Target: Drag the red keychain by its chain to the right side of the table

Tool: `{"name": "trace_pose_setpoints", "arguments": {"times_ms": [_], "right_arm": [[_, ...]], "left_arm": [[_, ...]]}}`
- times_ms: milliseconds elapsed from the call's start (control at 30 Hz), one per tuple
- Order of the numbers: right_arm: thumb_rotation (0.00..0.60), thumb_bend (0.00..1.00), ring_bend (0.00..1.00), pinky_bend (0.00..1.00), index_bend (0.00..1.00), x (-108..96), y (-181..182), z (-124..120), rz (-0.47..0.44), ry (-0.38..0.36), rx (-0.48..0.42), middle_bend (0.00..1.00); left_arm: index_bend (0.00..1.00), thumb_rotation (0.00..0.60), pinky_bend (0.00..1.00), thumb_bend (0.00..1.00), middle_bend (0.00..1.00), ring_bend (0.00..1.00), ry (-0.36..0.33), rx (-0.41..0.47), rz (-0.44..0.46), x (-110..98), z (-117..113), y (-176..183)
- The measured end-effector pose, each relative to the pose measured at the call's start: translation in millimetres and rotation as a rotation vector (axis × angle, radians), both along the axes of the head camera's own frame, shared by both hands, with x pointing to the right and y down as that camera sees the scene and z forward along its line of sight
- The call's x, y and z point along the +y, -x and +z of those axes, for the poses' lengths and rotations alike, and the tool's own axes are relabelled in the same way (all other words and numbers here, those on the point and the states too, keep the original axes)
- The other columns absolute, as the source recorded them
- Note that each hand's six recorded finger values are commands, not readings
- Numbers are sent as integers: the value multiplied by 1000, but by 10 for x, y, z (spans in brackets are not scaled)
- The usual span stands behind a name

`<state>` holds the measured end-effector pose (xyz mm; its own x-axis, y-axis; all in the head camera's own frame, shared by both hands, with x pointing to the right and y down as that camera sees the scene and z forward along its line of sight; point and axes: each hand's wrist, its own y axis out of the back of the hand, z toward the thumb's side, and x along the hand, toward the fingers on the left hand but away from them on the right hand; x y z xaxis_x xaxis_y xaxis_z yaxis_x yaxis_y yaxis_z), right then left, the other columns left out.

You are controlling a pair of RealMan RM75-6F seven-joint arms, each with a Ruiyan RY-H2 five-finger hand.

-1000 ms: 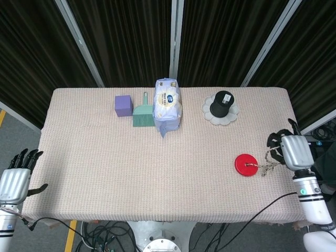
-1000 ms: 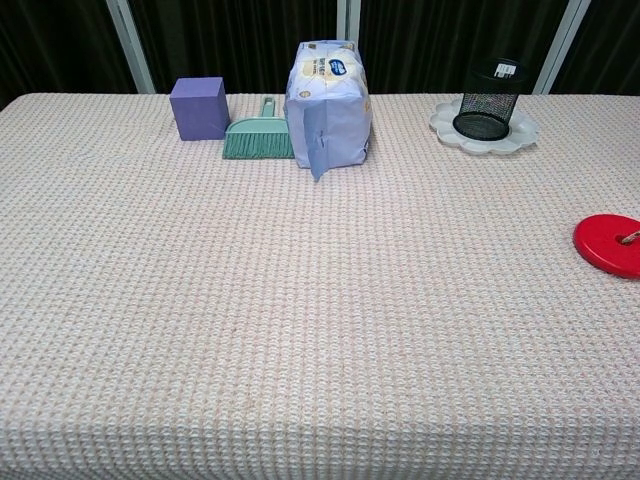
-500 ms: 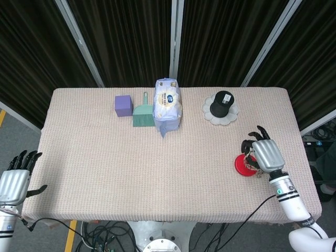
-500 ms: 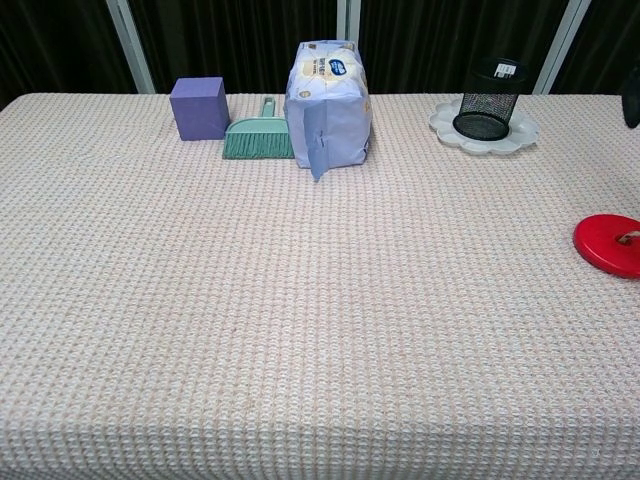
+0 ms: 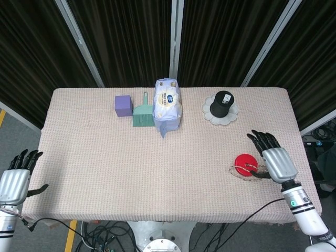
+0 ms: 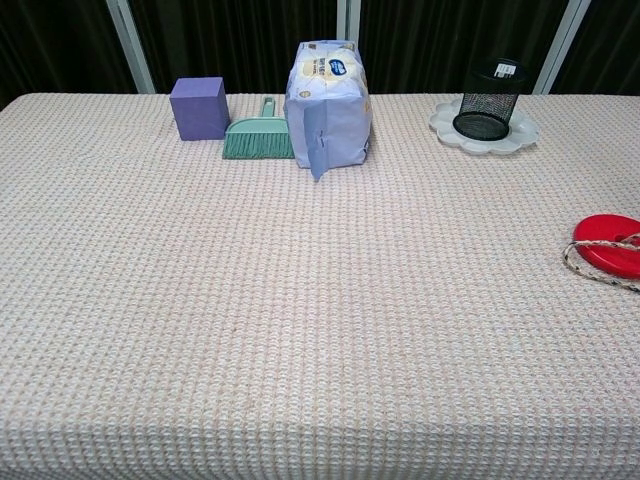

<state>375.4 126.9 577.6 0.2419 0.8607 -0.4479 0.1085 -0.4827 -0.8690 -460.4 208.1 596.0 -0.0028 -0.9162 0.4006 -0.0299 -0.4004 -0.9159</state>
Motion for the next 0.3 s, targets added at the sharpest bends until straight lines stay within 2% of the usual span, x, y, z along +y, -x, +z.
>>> {"name": "trace_pose_setpoints", "arguments": {"times_ms": [167,300], "right_arm": [[600,8,0,0,0,318,-388,-212,85,-104,80,0],[600,15,0,0,0,625,-709,-272,159,-139,171,0]], "left_arm": [[134,600,133,0,105,23,-15,12,15,-36,-46,-50],[134,600,133,0,105,23,-19,19,20,-58,-70,-67]]}}
